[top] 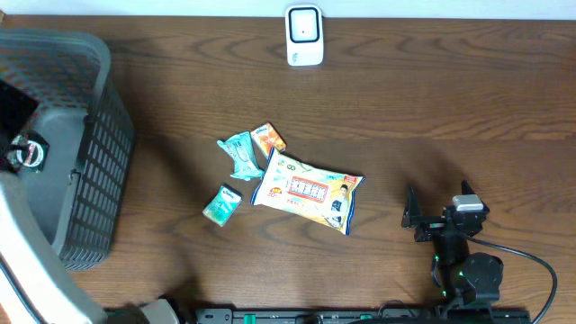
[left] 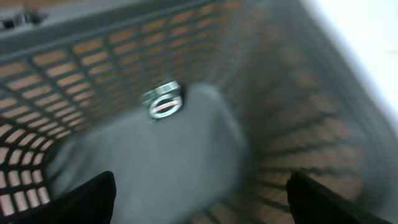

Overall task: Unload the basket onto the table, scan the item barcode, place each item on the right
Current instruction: 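Move the left gripper into the basket over the dark green Zam-Buk box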

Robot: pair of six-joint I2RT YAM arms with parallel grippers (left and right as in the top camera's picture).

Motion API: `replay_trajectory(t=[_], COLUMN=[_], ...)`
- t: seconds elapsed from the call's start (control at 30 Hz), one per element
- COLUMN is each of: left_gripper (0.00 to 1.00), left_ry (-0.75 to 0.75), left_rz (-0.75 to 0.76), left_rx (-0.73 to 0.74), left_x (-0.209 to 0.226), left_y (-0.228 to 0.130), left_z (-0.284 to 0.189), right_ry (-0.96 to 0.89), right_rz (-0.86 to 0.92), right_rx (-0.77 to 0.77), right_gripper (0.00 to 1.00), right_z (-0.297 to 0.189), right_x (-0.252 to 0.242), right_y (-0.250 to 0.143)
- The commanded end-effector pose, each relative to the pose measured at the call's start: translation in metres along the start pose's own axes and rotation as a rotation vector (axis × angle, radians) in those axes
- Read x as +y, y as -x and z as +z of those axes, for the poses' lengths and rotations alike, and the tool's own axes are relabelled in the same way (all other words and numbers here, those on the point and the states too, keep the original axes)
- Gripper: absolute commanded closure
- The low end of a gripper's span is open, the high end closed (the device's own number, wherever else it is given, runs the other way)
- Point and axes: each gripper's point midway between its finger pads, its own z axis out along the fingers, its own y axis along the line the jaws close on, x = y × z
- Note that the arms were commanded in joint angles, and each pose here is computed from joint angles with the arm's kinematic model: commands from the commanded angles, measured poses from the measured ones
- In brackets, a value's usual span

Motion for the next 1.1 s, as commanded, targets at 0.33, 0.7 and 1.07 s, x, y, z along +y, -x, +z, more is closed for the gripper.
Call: replay_trajectory(t=[0.33, 0.7, 1.07], left_gripper=[0.09, 0.03, 0.09], left_ry=[0.182, 0.186, 0.161], left_rz=[0.112, 0.206, 0.416], left_rx=[0.149, 0.201, 0.202], left_x=[0.061, 0.064, 0.063], left_y=[-0.053, -0.072, -0.075], left_z=[0.131, 0.208, 0.241], right_ry=[-0.008, -0.008, -0.008], right_rz=[0.012, 0.011, 0.012], right_rx=[0.002, 0.002, 0.002], right_gripper=[0.01, 0.01, 0.01], right_z=[0.0, 0.0, 0.0], right_x=[-0.002, -0.002, -0.002], right_y=[-0.001, -0.001, -0.001])
